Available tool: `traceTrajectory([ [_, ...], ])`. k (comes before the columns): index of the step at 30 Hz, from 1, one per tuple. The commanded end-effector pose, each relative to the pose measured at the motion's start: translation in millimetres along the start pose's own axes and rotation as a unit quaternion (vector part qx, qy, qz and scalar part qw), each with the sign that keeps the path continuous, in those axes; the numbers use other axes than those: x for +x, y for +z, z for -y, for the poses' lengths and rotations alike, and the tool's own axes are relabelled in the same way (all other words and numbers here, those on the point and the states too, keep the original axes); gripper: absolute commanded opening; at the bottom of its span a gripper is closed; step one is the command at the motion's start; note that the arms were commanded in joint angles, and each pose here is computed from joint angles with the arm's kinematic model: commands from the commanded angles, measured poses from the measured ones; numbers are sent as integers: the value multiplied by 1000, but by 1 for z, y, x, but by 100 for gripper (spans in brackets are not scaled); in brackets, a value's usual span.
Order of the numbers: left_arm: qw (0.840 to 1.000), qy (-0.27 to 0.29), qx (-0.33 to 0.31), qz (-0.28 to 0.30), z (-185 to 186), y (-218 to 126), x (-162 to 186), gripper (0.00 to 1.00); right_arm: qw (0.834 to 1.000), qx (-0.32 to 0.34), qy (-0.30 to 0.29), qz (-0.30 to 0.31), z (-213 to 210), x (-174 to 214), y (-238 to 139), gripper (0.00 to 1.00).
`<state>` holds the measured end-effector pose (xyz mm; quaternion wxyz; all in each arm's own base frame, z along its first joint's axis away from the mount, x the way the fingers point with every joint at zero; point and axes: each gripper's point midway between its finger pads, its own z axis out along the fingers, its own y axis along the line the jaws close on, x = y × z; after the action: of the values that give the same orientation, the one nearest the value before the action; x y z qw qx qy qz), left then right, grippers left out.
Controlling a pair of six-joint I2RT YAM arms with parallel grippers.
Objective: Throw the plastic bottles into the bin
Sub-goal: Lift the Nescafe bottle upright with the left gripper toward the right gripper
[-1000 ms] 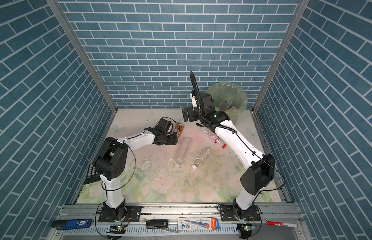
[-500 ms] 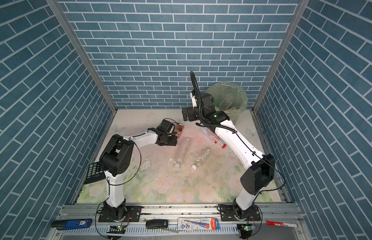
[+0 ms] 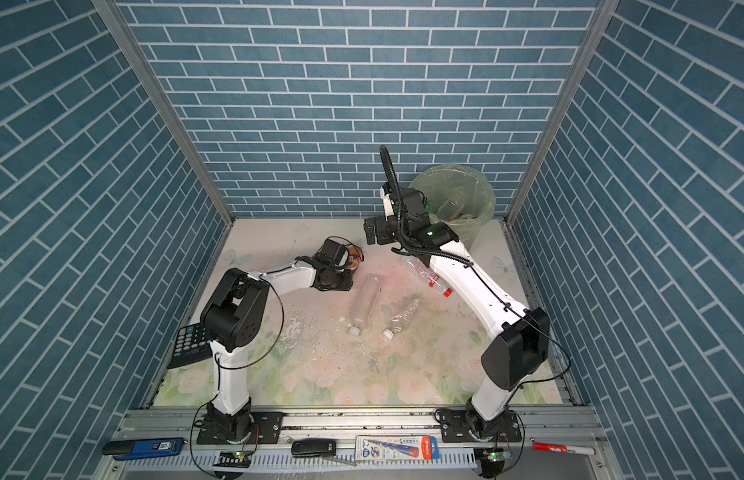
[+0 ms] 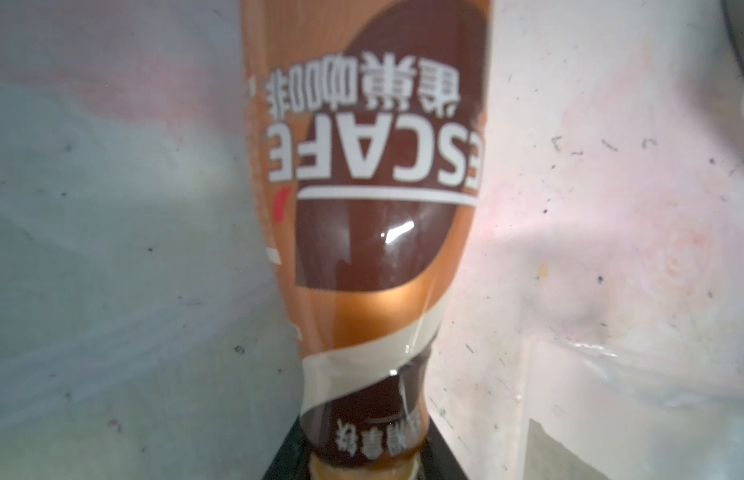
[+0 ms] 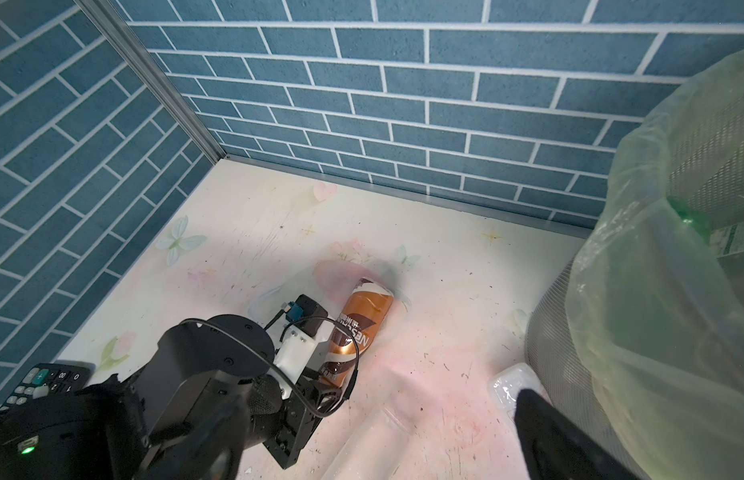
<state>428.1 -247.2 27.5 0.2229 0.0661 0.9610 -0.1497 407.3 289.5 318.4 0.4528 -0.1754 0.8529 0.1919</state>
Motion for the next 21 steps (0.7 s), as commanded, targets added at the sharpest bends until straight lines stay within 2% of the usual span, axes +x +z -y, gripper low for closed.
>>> traceTrajectory([
  [1,999,-8,35,24,8,-11,-8,34,1000,-6,11,9,-3,-2,-10,99],
  [4,995,-16,82,56,21,-29,-18,33,1000,-4,17,9,-3,0,-9,99],
  [9,977,-29,169,127,42,-70,-39,34,999,-14,39,8,-3,2,-5,99],
  [14,957,-32,225,179,59,-112,-54,34,996,-43,77,5,-6,-1,4,99],
  [21,934,-36,279,219,74,-149,-59,34,988,-98,121,-6,-23,-5,22,99],
])
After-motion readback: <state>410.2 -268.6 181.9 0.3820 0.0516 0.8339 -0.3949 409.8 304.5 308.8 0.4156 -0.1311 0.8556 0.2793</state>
